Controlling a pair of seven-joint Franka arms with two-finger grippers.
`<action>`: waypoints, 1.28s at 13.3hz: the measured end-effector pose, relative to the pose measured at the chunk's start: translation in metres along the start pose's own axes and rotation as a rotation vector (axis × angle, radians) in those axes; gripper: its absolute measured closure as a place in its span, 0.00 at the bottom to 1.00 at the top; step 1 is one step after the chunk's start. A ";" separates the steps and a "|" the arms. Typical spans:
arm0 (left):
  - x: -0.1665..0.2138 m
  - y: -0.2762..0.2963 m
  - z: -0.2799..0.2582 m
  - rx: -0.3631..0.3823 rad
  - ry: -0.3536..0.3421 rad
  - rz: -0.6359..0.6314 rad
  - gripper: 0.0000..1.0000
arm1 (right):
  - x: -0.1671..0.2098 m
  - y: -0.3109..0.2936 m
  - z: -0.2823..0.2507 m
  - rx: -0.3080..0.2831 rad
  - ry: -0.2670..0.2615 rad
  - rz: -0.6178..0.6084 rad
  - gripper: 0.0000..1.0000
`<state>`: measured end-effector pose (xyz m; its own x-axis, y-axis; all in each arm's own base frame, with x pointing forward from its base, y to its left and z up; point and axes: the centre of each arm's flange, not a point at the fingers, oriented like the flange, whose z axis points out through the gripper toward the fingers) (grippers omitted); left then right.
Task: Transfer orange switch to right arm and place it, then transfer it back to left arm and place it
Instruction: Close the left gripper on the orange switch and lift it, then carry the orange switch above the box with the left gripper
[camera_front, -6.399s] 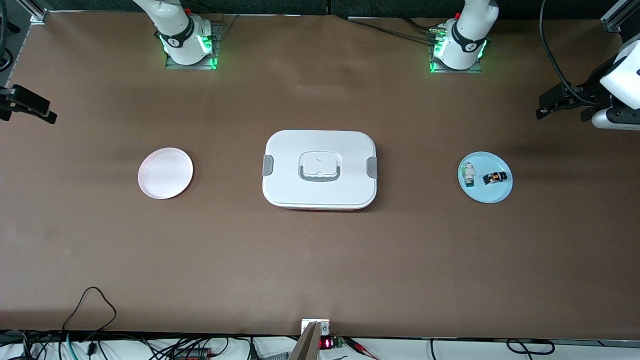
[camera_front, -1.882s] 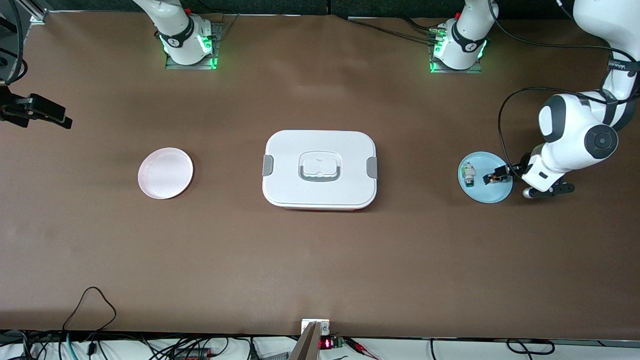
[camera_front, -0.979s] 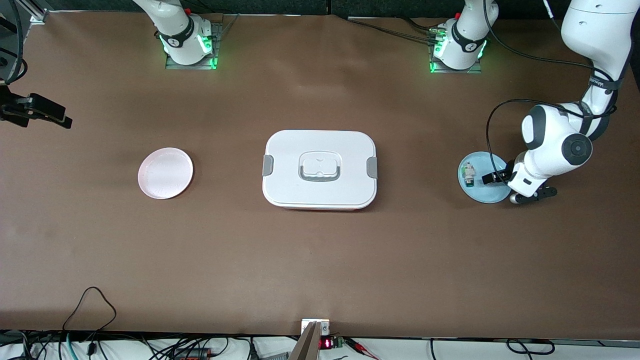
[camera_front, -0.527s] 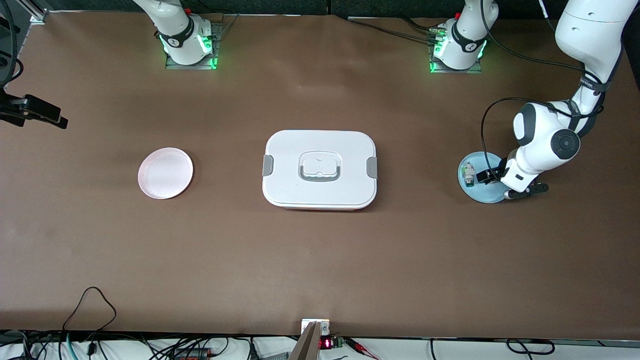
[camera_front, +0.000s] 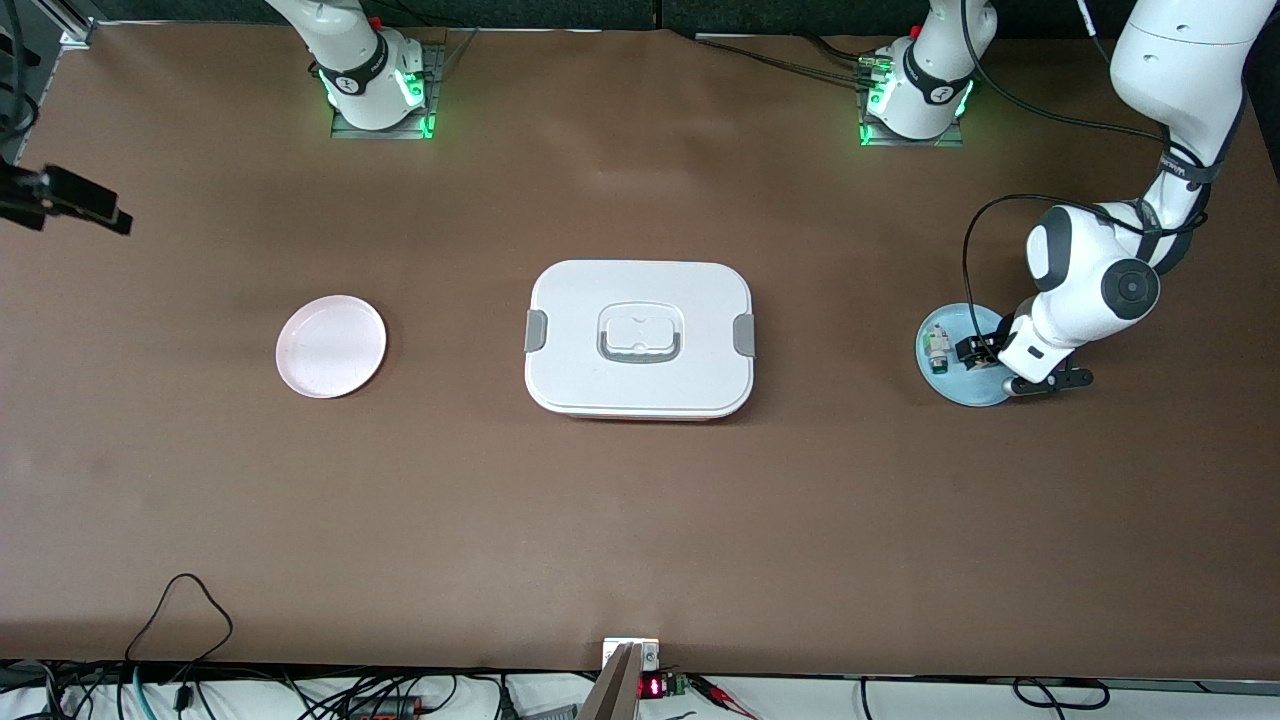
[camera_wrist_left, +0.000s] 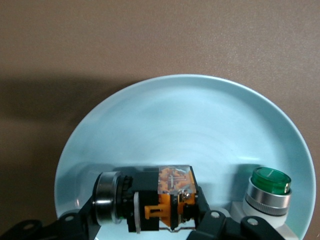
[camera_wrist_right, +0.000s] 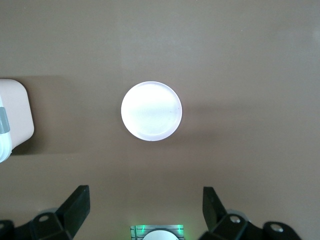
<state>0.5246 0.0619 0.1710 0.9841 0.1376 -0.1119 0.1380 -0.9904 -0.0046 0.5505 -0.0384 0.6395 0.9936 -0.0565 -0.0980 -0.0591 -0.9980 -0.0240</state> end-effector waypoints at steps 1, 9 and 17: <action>0.000 -0.001 -0.001 0.000 0.002 0.010 0.28 | -0.002 -0.003 -0.002 0.000 0.000 -0.004 0.00; -0.004 0.036 -0.084 0.012 -0.085 0.096 0.28 | 0.045 0.012 0.065 -0.004 -0.078 0.025 0.00; -0.048 0.150 -0.234 -0.160 -0.312 0.153 0.28 | 0.051 -0.055 0.072 -0.073 -0.048 -0.038 0.00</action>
<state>0.5237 -0.0902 0.4085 0.9168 -0.0462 -0.3967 0.0320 -0.9816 0.1882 0.5978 0.0158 0.5647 0.9891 -0.0192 -0.1461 -0.0129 -0.9990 0.0436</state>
